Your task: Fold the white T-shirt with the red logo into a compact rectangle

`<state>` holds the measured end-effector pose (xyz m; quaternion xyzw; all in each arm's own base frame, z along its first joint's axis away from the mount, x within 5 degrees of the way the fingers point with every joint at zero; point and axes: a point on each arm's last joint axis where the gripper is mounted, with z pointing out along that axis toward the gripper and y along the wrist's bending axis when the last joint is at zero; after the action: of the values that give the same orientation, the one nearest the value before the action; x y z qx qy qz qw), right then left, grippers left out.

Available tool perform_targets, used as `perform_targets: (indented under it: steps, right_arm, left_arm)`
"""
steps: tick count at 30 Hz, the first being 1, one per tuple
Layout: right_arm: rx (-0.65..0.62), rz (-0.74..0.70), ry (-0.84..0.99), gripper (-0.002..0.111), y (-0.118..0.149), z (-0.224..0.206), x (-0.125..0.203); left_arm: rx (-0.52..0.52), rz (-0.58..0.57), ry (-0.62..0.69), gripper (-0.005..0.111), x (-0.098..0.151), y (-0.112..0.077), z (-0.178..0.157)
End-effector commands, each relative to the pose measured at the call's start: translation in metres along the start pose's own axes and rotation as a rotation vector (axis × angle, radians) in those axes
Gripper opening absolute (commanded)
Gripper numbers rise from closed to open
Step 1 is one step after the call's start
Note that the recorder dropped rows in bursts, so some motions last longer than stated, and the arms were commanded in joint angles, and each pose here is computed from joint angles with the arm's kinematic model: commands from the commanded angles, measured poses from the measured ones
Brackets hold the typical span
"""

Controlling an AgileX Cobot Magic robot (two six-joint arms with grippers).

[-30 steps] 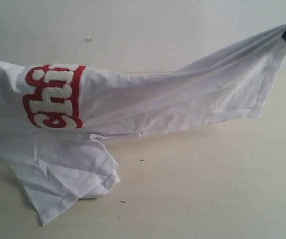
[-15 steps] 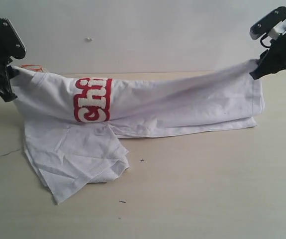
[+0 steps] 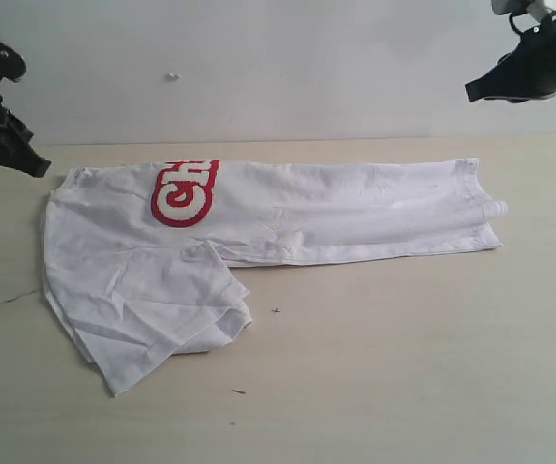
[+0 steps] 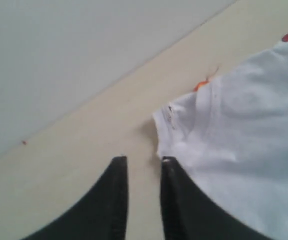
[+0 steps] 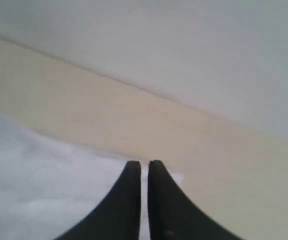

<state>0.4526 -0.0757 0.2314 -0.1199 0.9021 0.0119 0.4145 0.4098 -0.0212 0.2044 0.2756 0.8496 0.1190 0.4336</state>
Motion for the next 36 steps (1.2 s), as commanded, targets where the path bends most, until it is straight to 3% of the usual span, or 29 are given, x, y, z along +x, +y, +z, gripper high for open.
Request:
perform_targets:
  steps: [1, 5, 7, 9, 11, 13, 25, 36]
  right_arm:
    - [-0.157, 0.056, 0.145, 0.0, 0.012, 0.017, 0.021]
    - [-0.205, 0.109, 0.296, 0.0, 0.016, 0.036, 0.048]
    - [-0.201, 0.103, 0.357, 0.0, 0.015, 0.042, 0.059]
    - [-0.182, 0.11, 0.4, 0.0, 0.013, 0.047, 0.067]
    - [-0.178, 0.125, 0.418, 0.0, 0.013, 0.052, 0.072]
    - [-0.182, 0.131, 0.426, 0.0, 0.015, 0.055, 0.074]
    - [-0.198, 0.034, 0.404, 0.0, 0.051, 0.07, 0.064]
    - [-0.166, 0.048, 0.311, 0.0, 0.049, 0.037, 0.031]
  left_arm:
    - [0.091, -0.103, 0.15, 0.0, 0.004, -0.022, -0.003]
    - [0.202, -0.018, 0.245, 0.0, 0.001, -0.051, -0.008]
    - [0.31, 0.033, 0.283, 0.0, 0.001, -0.068, -0.012]
    - [0.486, 0.065, 0.304, 0.0, 0.002, -0.087, -0.015]
    - [0.621, 0.027, 0.307, 0.0, 0.004, -0.1, -0.015]
    - [0.682, -0.019, 0.312, 0.0, 0.007, -0.109, -0.014]
    - [0.759, 0.042, 0.489, 0.0, 0.066, -0.163, -0.006]
    - [0.783, 0.068, 0.703, 0.0, 0.11, -0.173, -0.026]
